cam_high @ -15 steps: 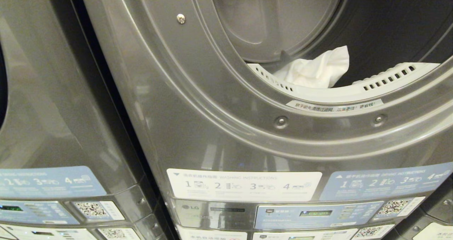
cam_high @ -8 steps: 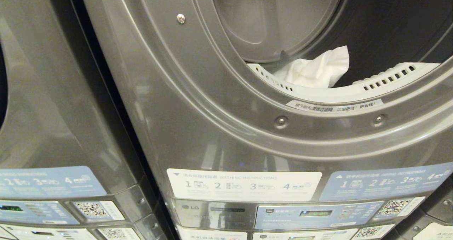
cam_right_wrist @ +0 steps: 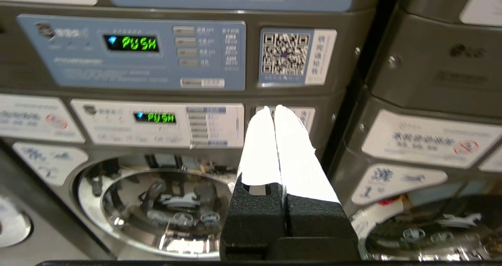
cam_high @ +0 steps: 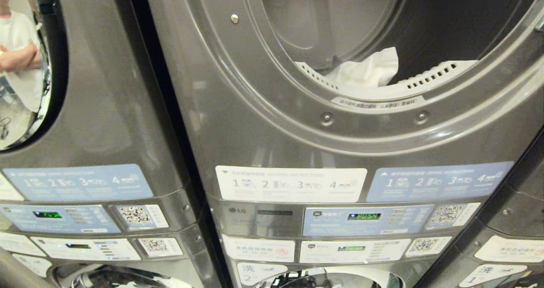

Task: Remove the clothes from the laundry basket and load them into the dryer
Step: Close the dryer

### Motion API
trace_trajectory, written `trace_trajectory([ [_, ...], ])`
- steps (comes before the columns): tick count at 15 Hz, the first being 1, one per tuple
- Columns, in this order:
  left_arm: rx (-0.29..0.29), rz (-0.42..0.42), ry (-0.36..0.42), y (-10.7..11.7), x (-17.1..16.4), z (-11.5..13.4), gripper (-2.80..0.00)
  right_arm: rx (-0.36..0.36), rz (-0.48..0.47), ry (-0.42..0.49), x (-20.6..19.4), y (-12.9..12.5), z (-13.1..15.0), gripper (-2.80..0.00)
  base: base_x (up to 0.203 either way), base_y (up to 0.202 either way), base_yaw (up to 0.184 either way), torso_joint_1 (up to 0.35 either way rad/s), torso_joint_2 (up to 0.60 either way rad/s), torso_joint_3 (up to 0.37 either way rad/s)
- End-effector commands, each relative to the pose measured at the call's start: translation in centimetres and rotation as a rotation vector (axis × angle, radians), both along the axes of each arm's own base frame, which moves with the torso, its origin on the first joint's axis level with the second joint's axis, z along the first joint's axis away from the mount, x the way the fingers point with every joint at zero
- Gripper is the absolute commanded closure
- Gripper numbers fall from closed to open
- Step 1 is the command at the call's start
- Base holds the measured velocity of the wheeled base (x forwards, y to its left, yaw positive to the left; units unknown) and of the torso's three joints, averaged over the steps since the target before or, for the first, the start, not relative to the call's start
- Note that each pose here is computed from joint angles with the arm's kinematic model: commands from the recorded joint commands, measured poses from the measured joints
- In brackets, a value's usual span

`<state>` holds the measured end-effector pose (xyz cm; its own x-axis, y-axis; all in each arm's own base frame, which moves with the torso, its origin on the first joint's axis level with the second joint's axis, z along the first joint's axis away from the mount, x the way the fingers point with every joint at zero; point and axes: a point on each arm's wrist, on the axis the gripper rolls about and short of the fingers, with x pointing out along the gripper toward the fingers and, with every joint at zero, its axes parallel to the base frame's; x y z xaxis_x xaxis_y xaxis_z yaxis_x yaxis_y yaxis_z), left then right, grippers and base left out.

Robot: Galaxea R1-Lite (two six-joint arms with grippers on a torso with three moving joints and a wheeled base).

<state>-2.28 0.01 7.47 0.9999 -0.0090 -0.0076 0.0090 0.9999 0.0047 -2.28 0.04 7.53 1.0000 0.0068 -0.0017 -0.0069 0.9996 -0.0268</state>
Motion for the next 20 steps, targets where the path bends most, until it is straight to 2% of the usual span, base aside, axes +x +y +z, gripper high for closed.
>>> trace_trajectory([
  [1,0.000,0.000,0.000,0.00,0.00,0.00,0.00,-0.001,0.001,0.001,0.01,0.00,0.01,0.00,-0.192,0.000,0.002,0.000,0.00,0.002],
  [4,0.001,0.000,0.000,0.00,0.00,0.00,0.00,-0.001,0.001,0.001,0.01,0.00,0.01,0.00,-0.176,0.000,0.003,-0.001,0.00,0.002],
  [13,0.001,0.000,0.000,0.00,0.00,0.00,0.00,-0.002,0.002,-0.001,0.01,0.00,0.02,0.00,0.000,0.000,0.000,0.003,0.00,-0.002],
  [20,0.000,0.000,0.000,0.00,0.00,0.00,0.00,-0.001,0.001,0.000,0.01,0.00,0.02,0.00,0.000,-0.172,0.002,0.003,0.00,0.003],
])
